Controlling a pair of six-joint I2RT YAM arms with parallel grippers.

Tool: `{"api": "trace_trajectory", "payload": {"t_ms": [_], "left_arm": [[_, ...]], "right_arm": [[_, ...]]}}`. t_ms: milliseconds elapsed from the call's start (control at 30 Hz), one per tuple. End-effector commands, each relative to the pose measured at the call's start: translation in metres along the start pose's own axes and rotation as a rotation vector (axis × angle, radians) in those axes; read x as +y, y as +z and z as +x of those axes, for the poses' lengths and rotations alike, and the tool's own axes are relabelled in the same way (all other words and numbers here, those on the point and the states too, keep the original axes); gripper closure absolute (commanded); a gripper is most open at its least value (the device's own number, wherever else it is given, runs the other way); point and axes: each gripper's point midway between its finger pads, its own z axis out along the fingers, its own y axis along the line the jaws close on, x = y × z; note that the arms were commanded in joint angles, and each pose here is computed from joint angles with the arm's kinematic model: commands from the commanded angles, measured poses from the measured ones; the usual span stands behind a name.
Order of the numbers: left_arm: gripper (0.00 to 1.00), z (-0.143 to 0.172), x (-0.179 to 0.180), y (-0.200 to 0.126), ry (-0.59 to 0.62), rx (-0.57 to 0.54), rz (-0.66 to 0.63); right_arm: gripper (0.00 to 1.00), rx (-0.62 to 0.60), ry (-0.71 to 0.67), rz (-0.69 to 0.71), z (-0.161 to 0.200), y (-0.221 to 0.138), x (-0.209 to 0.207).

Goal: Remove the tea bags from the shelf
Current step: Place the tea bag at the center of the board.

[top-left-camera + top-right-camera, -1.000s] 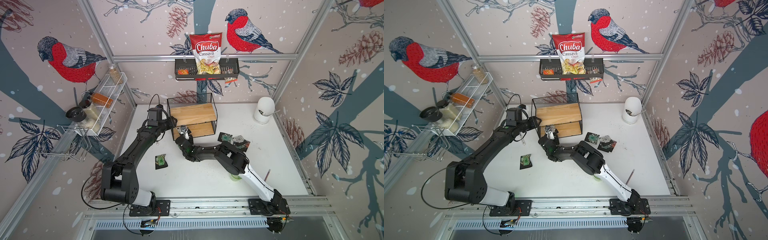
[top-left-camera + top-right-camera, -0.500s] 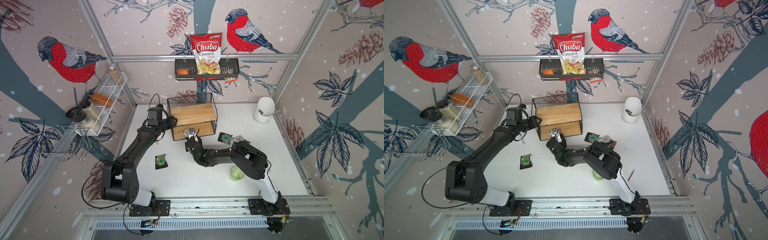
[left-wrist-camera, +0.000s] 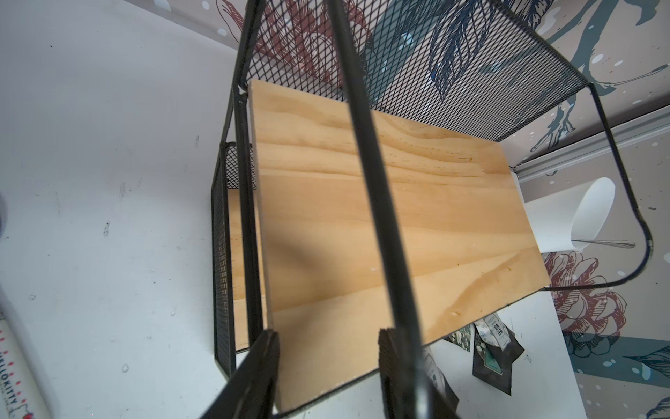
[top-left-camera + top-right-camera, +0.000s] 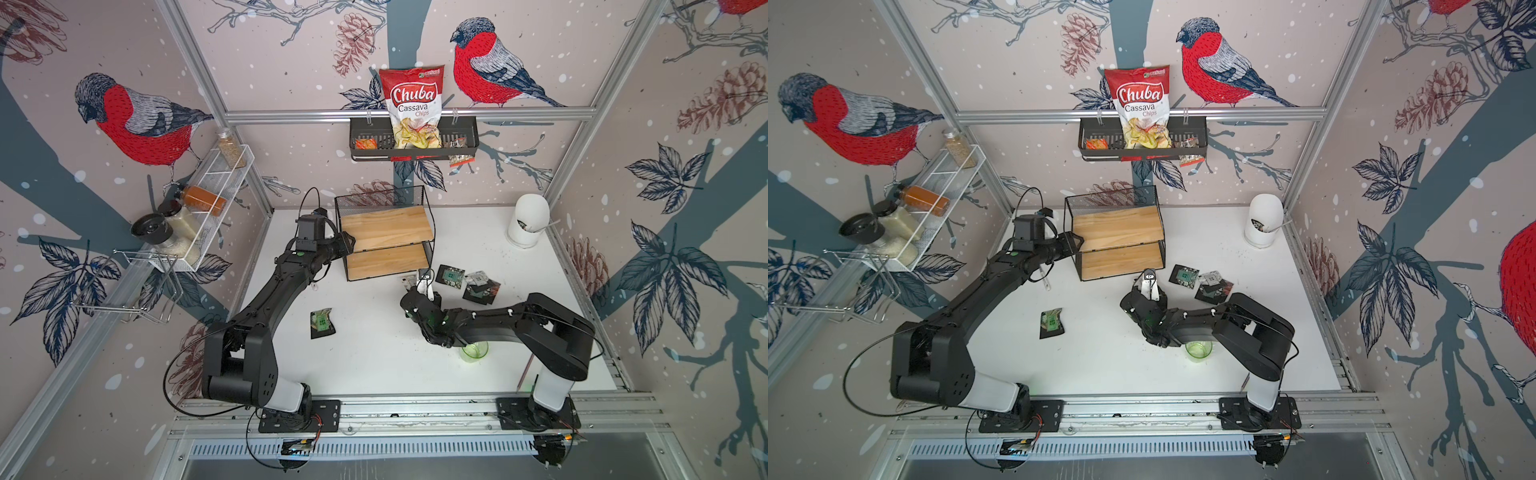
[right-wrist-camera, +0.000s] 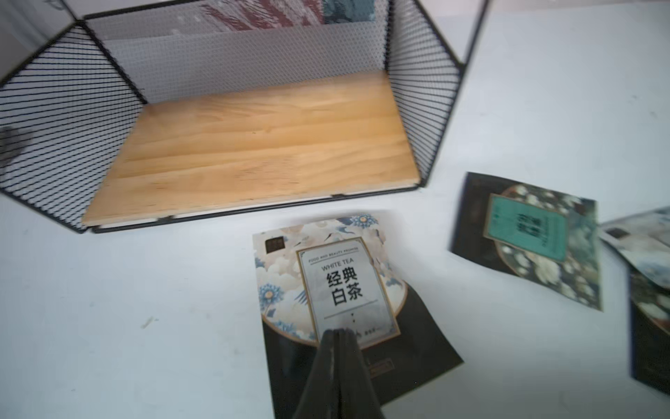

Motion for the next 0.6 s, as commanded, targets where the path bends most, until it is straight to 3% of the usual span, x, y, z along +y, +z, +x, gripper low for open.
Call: {"api": "trace_trajectory", "payload": {"t_ms": [0, 367, 567], "left_arm": [[0.51, -0.001, -0.007, -0.002, 0.021, -0.001, 0.02], [0.51, -0.001, -0.008, -0.001, 0.026, 0.001, 0.014], [0.51, -0.003, -0.01, -0.002, 0.03, -0.009, 0.011]], "right_arm": [[1.0, 0.001, 0.067, 0.122, 0.002, -0.005, -0.038], [1.0, -0.026, 0.213, 0.285, -0.025, -0.003, -0.132], [1.0, -0.006, 0.223, 0.327, -0.024, 0.009, -0.157]]}}
